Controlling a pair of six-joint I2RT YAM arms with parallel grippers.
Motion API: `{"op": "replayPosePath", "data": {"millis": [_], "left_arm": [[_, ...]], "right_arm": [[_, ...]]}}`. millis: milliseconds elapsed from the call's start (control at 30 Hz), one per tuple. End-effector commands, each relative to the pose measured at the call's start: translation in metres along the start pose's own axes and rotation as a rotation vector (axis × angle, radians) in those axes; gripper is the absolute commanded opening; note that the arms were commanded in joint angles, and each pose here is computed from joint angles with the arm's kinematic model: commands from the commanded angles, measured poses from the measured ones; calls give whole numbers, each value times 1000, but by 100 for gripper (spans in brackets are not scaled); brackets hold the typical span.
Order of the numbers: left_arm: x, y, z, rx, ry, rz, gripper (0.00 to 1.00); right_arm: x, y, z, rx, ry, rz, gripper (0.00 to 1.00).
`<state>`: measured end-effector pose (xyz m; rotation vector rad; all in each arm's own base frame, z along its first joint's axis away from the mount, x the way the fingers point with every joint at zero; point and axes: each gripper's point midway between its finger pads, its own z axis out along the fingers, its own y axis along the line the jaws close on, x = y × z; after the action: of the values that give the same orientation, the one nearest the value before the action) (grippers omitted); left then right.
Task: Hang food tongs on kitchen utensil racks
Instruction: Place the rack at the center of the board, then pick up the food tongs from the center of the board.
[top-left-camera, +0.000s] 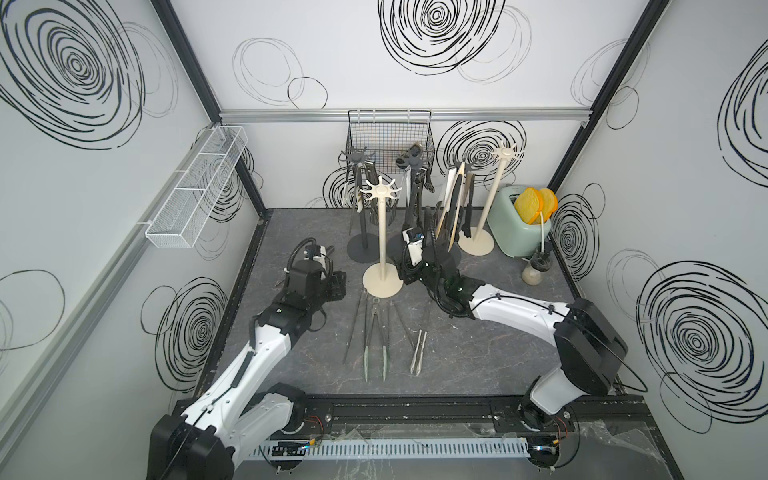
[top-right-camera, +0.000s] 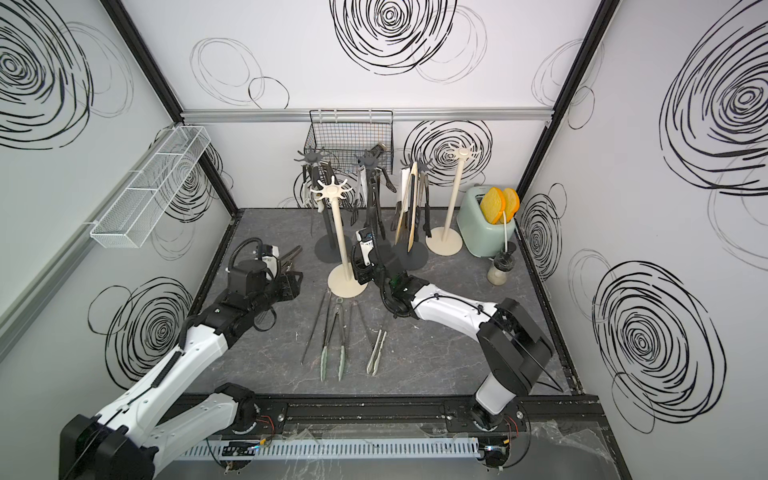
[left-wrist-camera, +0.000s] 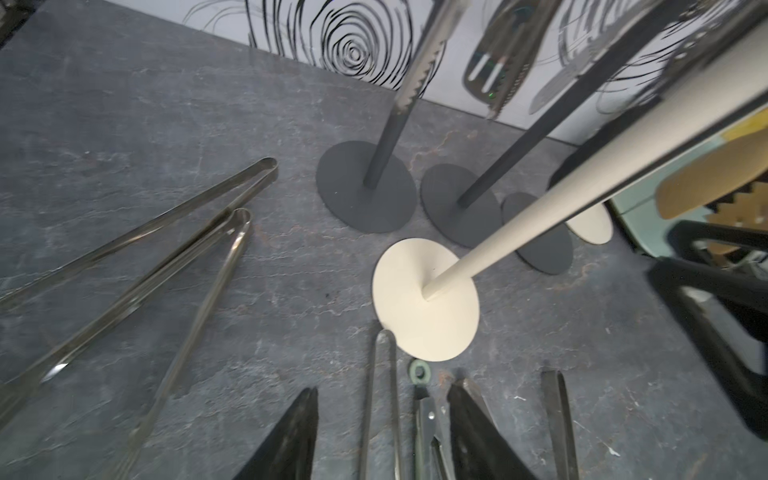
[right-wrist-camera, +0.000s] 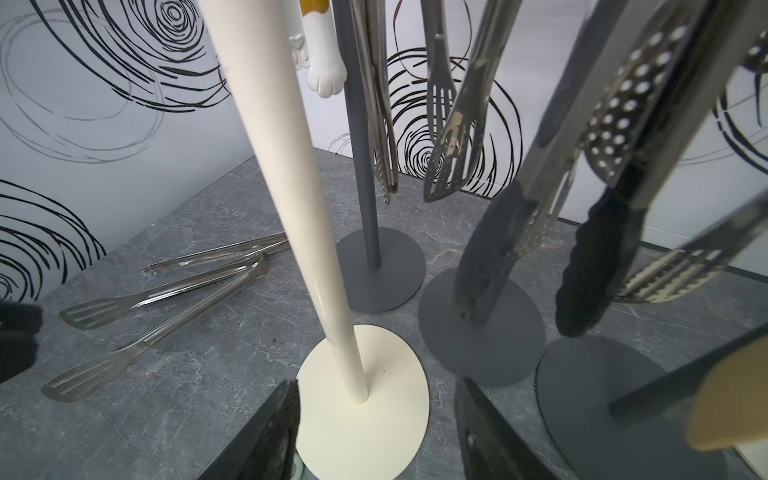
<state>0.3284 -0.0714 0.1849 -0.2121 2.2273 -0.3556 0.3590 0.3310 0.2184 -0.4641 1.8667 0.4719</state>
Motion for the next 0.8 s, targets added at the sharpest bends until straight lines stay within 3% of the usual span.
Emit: {"op": "replayPosePath", "data": {"millis": [0,400,767], "left_arm": [[8,27,5,-69,146,25,54],[31,109,67,-295,457,102,55],[56,133,106,-330,562,138,54]], "right_arm": [[8,-3,-18,-19,51,20,64],[40,-14,-81,-122,155,131,72],[65,-30,-94,-110,190,181,72]]}}
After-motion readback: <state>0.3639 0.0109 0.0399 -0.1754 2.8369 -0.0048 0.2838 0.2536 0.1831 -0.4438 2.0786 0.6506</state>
